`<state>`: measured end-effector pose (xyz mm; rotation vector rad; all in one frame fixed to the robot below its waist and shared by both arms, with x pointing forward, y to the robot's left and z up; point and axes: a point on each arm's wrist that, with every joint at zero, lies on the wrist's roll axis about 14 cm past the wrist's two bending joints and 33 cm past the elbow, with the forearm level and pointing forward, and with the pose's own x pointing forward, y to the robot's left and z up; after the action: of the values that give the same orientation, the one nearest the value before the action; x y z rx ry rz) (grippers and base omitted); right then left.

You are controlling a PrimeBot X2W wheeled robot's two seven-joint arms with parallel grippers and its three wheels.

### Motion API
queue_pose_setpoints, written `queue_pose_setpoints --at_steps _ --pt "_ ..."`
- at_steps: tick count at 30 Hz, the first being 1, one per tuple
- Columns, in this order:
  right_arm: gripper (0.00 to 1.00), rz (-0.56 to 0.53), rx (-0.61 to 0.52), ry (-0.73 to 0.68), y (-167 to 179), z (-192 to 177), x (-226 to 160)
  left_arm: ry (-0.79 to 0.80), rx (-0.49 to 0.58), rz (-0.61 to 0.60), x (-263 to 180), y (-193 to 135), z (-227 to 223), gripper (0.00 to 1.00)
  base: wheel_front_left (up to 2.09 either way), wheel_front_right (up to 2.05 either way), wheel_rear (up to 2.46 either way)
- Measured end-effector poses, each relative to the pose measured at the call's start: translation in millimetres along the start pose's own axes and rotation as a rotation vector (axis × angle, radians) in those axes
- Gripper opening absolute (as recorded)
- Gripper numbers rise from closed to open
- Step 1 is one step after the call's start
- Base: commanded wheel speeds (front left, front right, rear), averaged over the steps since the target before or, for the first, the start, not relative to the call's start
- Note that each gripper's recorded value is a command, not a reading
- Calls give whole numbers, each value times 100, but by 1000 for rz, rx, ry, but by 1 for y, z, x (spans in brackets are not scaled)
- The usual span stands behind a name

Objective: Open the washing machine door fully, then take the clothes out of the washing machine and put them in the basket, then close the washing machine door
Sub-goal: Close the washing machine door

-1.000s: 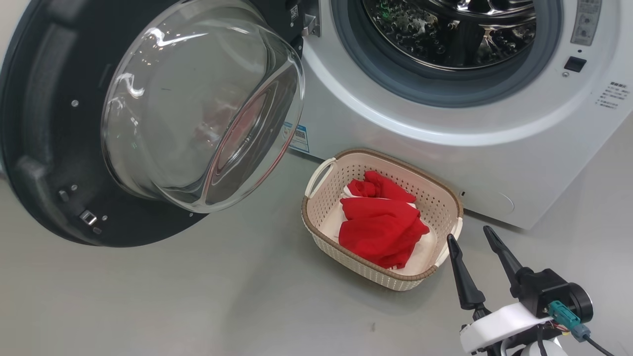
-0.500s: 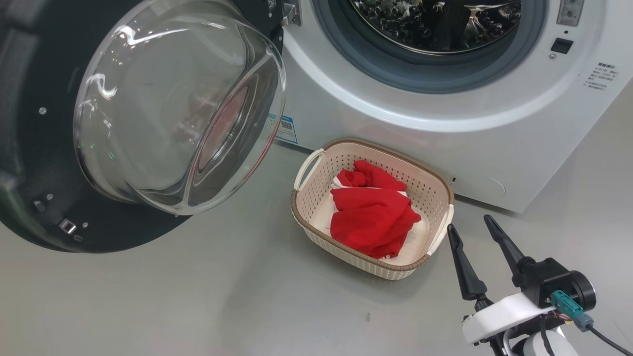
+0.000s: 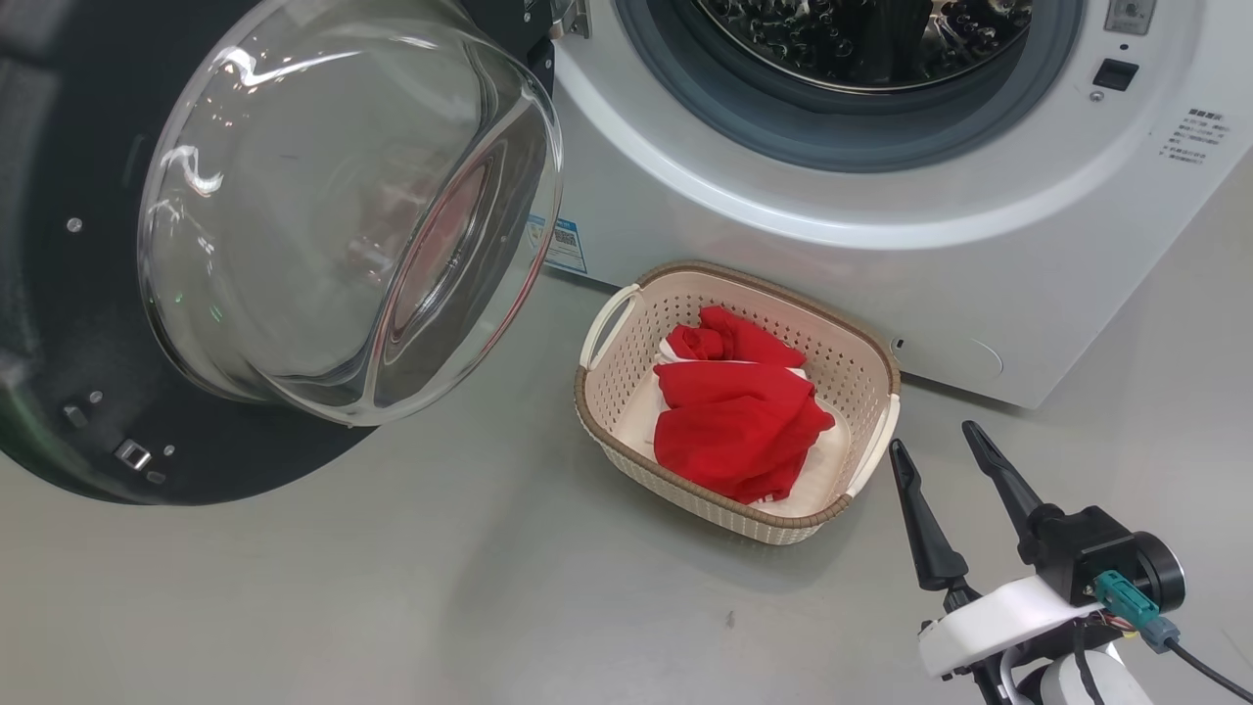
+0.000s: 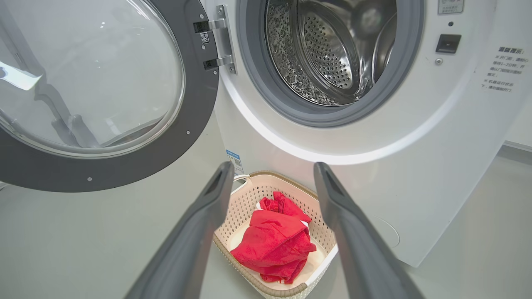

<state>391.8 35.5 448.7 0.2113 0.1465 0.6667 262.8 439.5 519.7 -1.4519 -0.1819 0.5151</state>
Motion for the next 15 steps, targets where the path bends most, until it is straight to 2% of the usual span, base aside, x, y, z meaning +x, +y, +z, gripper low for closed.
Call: queue_pose_setpoints --at_steps 15 --pt "100 0 -4 -12 -1 4 3 138 -64 -86 -4 -5 -19 0 0 0 0"
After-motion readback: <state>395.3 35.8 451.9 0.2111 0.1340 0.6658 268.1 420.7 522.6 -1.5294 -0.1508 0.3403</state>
